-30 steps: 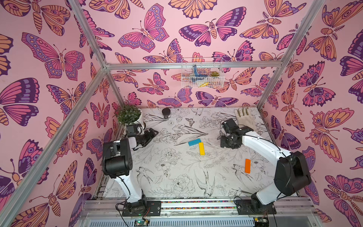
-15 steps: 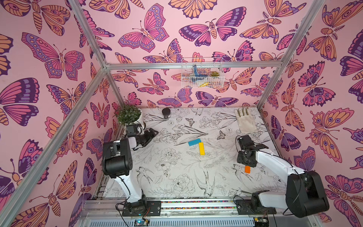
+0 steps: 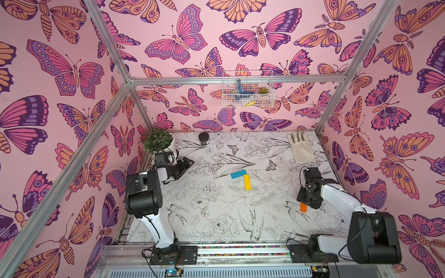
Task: Assemble the number 7 with building blocks
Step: Assemble the building block at the center of the board.
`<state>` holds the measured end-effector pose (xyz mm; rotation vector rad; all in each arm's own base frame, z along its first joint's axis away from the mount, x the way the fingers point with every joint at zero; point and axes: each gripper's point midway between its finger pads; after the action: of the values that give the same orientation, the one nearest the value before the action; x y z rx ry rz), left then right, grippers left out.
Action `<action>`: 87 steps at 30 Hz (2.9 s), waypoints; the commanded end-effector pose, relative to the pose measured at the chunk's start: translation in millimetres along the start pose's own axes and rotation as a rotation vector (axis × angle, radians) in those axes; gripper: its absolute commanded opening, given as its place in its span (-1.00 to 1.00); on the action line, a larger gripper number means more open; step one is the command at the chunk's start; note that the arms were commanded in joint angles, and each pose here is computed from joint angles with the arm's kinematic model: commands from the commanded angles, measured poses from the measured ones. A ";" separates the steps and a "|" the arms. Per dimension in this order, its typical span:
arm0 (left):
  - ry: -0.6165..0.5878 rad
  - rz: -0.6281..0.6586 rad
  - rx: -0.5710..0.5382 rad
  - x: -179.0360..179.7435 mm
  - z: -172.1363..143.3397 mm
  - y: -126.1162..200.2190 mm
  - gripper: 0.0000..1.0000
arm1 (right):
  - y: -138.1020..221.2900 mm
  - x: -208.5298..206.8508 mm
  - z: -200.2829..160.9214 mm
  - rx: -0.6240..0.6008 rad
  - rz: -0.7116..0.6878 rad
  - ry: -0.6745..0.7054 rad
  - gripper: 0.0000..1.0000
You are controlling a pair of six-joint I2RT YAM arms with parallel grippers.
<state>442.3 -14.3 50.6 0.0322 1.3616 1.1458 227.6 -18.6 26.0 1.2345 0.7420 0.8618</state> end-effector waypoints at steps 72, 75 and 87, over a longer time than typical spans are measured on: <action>0.054 0.038 0.044 18.9 -14.3 -7.4 0.93 | 2.1 223.6 -120.6 0.080 0.107 0.599 -0.52; 0.054 0.039 0.044 19.5 -14.6 -7.6 0.93 | 3.0 228.0 -116.4 0.077 0.122 0.592 -0.51; 0.055 0.039 0.044 19.6 -14.5 -7.6 0.93 | 6.4 244.5 -113.6 0.086 0.166 0.597 -0.51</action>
<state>442.8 -14.1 50.9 0.0309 1.3593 1.1459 249.3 255.0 15.6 1.1410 1.1276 1.4030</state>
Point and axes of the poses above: each gripper's point midway between its finger pads, its own y axis back along the fingers, its own x axis along the line the jaws close on, z = x × y, and after that the axes turned 2 degrees about y, right-handed
